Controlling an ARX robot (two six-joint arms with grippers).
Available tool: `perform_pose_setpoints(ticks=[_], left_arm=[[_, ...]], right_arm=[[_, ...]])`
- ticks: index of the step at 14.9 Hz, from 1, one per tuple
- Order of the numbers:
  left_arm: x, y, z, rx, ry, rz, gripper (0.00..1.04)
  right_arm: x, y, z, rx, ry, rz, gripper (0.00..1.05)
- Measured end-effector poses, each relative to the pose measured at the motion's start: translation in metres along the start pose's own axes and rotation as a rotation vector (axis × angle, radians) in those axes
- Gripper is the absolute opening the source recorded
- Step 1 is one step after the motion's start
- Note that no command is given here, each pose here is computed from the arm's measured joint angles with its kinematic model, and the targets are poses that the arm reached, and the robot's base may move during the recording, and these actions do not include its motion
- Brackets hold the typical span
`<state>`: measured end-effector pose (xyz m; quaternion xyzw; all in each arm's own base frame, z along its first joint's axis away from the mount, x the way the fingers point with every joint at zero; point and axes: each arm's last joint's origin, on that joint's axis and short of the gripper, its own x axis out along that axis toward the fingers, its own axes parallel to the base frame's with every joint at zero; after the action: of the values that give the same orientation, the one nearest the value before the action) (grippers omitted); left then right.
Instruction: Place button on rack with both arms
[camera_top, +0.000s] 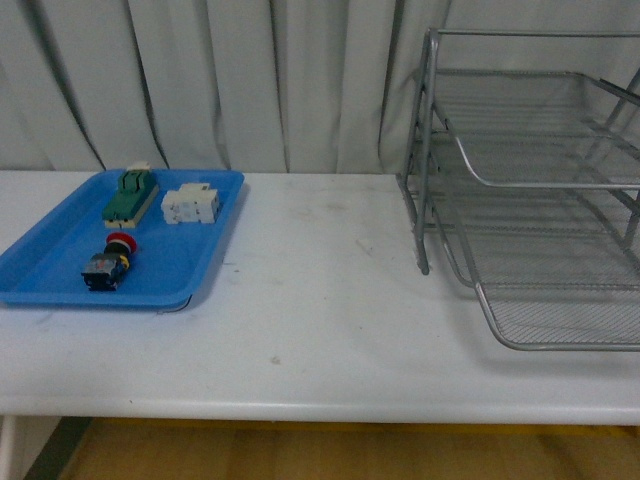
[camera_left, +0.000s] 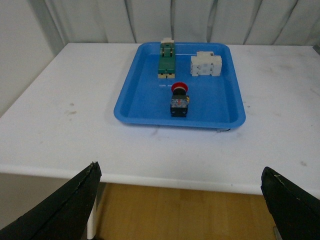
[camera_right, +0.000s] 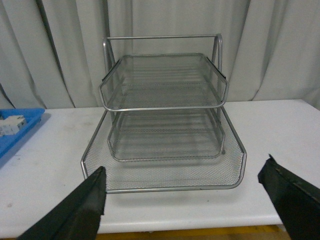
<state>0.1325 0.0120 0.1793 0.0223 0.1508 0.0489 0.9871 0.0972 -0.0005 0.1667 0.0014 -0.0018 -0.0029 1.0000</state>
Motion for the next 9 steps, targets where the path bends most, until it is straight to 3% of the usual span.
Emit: perform_pose_setpoints(ticks=[2,5,9], left_arm=[[0.040,0.004,0.010,0.018,0.084,-0.071,0.98],[0.143,0.006,0.027,-0.058,0.263,-0.199,0.98],[0.245,0.003,0.015,0.010,0.412,-0.148,0.98]], right_arm=[[0.000,0.000,0.000,0.000,0.000,0.000,0.98],[0.000,0.000,0.000,0.000,0.000,0.000,0.98],[0.000,0.000,0.000,0.000,0.000,0.000,0.98]])
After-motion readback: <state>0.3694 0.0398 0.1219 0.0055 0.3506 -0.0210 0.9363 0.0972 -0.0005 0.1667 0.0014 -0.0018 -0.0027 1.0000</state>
